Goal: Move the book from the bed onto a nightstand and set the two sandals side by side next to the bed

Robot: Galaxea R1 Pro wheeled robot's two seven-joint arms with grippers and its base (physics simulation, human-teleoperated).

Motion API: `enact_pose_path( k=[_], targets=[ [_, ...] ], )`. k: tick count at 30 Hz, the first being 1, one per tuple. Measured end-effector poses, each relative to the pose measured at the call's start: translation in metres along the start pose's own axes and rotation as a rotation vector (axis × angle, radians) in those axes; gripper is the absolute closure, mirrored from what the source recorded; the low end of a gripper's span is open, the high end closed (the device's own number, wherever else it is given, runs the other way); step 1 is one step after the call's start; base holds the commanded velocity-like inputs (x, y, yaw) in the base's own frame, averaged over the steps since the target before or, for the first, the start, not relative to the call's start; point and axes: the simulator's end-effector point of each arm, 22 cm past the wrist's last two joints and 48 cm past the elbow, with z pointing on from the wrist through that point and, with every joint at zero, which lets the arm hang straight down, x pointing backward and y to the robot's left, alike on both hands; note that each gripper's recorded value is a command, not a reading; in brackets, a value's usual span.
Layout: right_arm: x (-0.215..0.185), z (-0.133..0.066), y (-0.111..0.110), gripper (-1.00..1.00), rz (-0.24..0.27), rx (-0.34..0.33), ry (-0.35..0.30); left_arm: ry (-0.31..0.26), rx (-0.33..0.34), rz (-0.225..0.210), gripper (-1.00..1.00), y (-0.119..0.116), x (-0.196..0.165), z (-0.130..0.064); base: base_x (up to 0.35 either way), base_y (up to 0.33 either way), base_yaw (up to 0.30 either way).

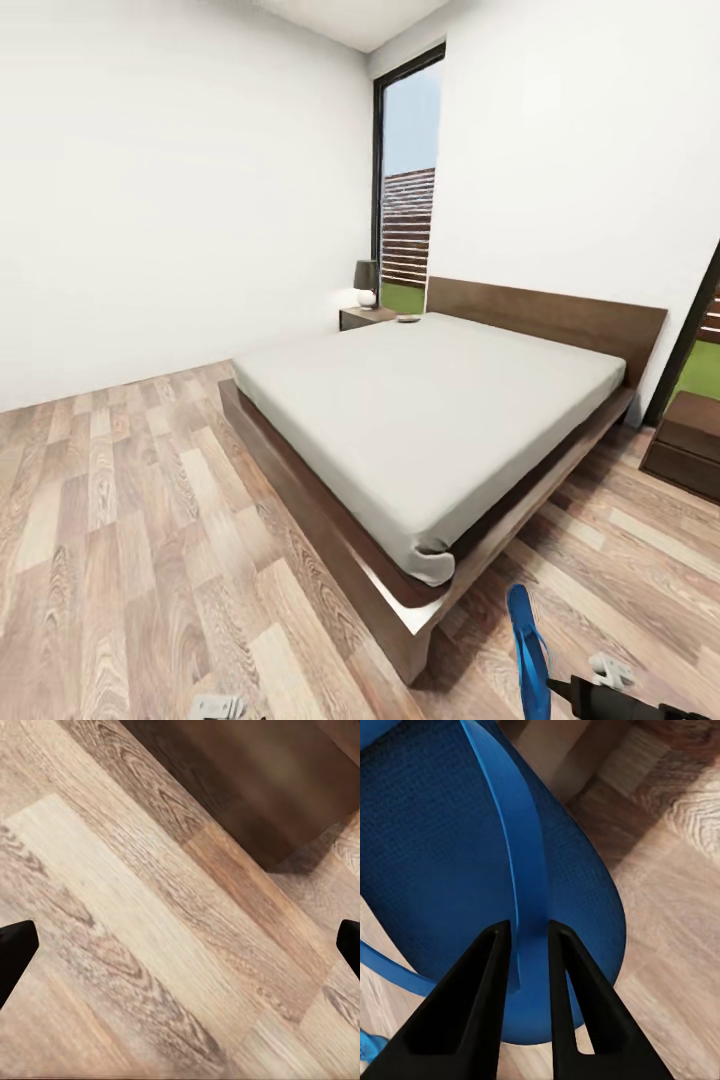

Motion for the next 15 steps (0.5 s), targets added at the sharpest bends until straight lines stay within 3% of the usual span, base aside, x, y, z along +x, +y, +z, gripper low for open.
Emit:
enact_pose_path(
  k=[15],
  targets=[
    [0.0000,0.0000,0.0000,1.00,0.000,0.000,0.000,0.000,0.000,0.000,-1.00,-0.0003,0.0002,0.0001,0.000,0.000,0.293]
  ],
)
